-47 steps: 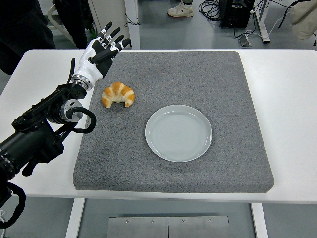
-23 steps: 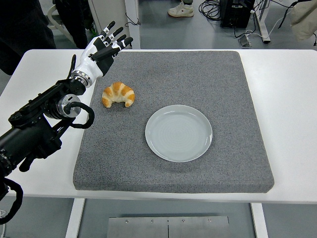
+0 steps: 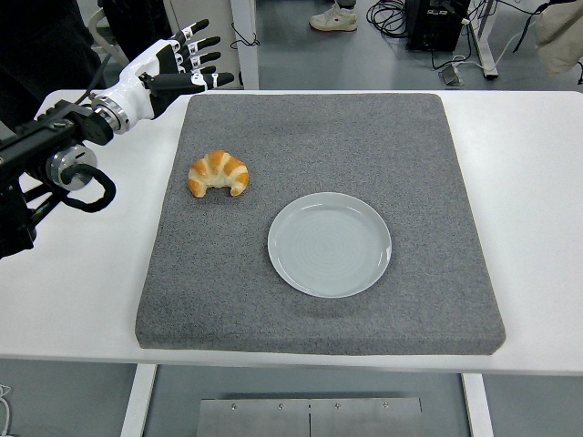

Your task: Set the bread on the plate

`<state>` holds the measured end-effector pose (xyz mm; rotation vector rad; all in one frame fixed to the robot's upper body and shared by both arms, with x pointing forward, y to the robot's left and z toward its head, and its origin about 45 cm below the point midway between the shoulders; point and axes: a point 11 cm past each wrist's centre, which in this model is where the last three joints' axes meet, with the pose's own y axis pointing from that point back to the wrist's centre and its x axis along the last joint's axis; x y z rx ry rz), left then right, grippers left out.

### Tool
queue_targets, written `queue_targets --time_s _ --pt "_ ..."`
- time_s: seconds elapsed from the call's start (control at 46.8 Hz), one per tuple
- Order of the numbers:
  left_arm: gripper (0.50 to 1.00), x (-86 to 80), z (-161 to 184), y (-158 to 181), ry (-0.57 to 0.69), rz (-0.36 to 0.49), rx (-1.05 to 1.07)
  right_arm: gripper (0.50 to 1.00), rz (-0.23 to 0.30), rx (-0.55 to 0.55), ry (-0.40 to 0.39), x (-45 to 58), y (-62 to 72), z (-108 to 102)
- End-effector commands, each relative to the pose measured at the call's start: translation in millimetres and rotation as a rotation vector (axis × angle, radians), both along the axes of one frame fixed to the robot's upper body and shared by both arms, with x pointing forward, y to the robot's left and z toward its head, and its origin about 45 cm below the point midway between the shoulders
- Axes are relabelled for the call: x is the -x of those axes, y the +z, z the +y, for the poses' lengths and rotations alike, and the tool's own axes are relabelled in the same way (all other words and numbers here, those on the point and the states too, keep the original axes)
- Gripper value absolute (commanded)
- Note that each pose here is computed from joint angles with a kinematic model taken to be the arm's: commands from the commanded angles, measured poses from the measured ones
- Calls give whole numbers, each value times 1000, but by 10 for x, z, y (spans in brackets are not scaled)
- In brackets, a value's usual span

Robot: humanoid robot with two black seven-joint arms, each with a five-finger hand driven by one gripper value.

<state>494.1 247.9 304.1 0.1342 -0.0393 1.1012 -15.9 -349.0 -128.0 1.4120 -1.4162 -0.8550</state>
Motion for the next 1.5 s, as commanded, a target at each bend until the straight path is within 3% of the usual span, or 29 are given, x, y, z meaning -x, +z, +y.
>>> queue_targets --time_s 0.0,0.598,0.833,1.474 --pt "958 -2 38 37 -27 -28 -111 1000 0 0 1 0 0 0" --pt "958 178 124 -77 -210 -180 -618 1000 0 -1 -1 0 0 1" --pt "958 280 188 -293 -260 -242 -761 1000 0 -1 1 0 0 2" --pt "945 362 173 -786 -218 -239 -805 1000 4 -3 -2 27 -1 6"
